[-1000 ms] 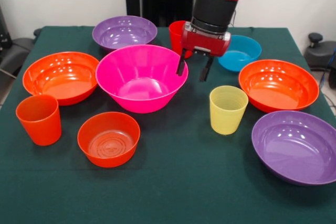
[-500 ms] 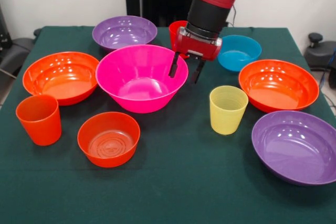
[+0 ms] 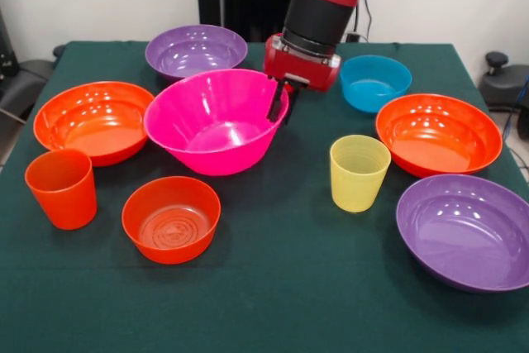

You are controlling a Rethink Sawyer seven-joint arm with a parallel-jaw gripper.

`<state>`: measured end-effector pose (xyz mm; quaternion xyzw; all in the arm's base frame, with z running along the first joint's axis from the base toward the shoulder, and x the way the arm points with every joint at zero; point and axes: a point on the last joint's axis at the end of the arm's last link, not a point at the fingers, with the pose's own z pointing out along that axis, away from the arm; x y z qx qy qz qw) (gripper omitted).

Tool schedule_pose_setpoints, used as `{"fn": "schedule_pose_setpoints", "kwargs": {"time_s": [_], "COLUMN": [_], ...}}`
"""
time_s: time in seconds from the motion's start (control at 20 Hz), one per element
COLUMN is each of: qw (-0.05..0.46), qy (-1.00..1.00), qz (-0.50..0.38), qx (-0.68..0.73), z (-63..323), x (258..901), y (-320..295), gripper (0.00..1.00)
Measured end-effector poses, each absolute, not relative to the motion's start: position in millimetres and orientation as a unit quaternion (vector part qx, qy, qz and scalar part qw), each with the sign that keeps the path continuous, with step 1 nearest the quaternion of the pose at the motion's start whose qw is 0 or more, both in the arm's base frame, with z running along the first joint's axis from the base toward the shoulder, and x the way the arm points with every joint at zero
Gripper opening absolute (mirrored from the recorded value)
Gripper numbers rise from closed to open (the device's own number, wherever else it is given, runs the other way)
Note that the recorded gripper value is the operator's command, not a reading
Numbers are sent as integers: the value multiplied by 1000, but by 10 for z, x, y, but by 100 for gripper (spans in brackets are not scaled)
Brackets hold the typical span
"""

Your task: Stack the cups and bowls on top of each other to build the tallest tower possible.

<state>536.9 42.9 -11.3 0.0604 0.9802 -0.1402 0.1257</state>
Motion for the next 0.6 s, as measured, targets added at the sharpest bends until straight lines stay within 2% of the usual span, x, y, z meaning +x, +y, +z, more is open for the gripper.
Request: {"fn": "schedule_pose_setpoints", "kwargs": {"time_s": [0.4, 0.6], "qw": [75, 70], "qy": [981, 981], "qz": [-135, -131], "qx": [115, 128], "z": [535, 815], "x": [5613, 5802], "y": [380, 398], "gripper": [0, 0]}}
